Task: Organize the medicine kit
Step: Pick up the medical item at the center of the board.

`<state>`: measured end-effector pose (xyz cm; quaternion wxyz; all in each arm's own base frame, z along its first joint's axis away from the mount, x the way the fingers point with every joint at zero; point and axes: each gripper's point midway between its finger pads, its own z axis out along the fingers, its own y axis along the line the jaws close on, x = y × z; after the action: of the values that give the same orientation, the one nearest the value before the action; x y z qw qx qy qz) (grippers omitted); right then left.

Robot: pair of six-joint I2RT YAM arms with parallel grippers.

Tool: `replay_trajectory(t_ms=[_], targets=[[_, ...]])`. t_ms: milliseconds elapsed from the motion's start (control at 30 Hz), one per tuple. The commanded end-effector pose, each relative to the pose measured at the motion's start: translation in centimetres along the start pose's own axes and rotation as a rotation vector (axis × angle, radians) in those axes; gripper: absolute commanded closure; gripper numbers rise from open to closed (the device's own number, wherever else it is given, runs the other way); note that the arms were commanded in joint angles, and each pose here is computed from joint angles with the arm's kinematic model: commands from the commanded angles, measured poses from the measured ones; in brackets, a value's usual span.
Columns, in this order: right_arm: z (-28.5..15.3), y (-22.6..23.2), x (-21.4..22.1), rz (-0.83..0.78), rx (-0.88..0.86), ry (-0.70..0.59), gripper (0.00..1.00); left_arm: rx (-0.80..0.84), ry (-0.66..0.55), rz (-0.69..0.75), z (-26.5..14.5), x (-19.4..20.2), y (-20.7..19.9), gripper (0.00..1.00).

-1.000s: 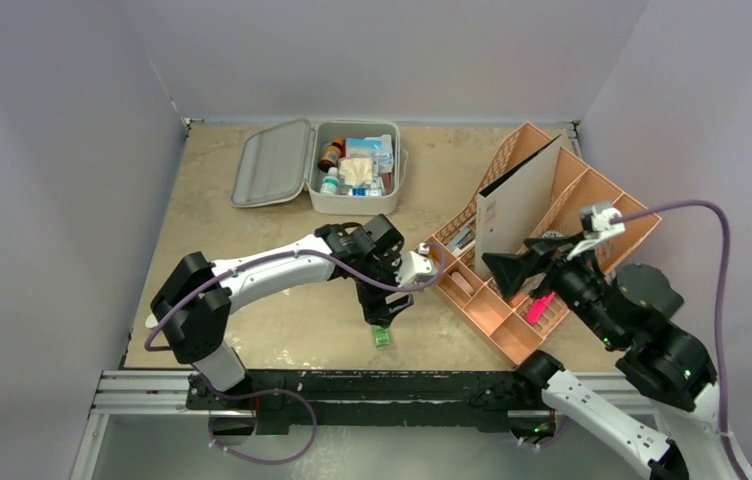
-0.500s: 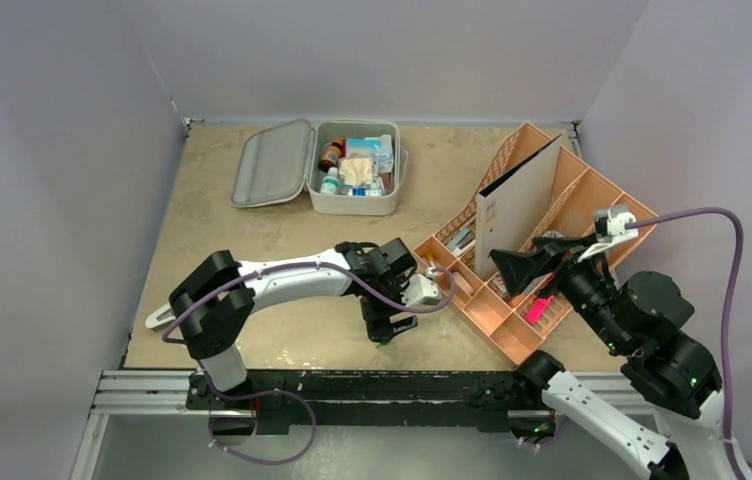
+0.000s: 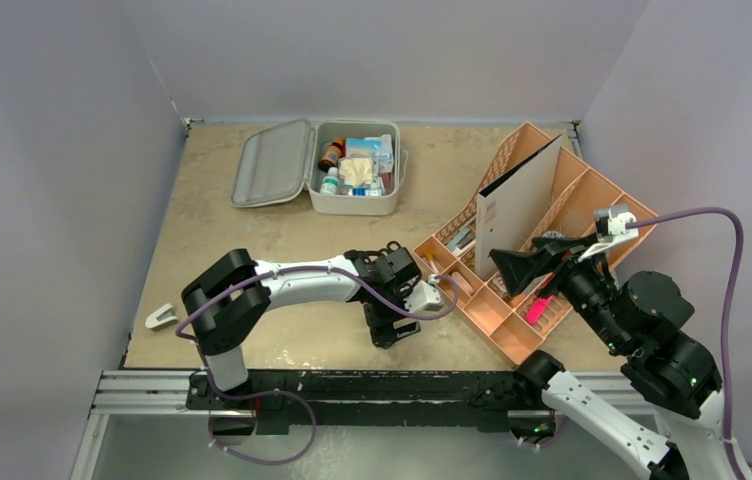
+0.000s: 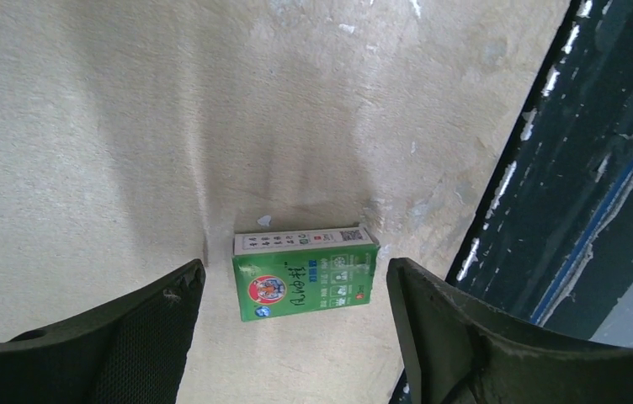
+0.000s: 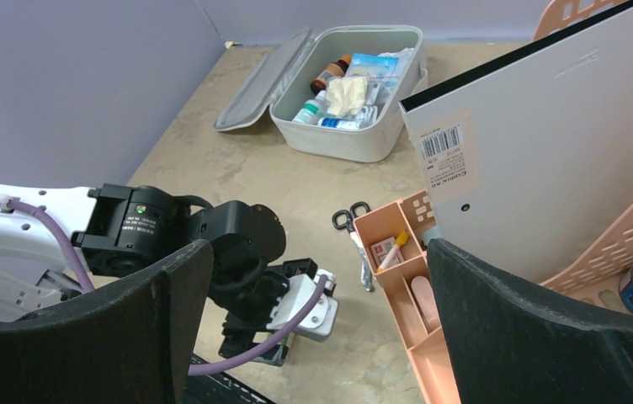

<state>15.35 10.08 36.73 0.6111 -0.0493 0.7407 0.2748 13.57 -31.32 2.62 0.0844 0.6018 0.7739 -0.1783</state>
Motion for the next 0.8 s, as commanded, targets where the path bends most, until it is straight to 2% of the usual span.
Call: replay_trajectory(t_ms=[0, 167, 400, 767], targets=[[0.2, 0.2, -0.8, 0.017, -0.004, -0.033, 0.01, -0.023, -0.028, 0.002, 0.0, -0.2, 0.2, 0.24], [0.3, 0.4, -0.7, 0.017, -0.008, -0.029, 0.01, -0.027, -0.011, -0.016, 0.5, 0.6, 0.2, 0.26], [0.4, 0.3, -0.6, 0.020, -0.006, -0.027, 0.01, -0.119, -0.048, -0.032, -0.7, 0.0, 1.4, 0.39], [0.6, 0.2, -0.2, 0.018, -0.005, -0.018, 0.01, -0.277, -0.139, -0.107, -3.7, -1.4, 3.3, 0.41]])
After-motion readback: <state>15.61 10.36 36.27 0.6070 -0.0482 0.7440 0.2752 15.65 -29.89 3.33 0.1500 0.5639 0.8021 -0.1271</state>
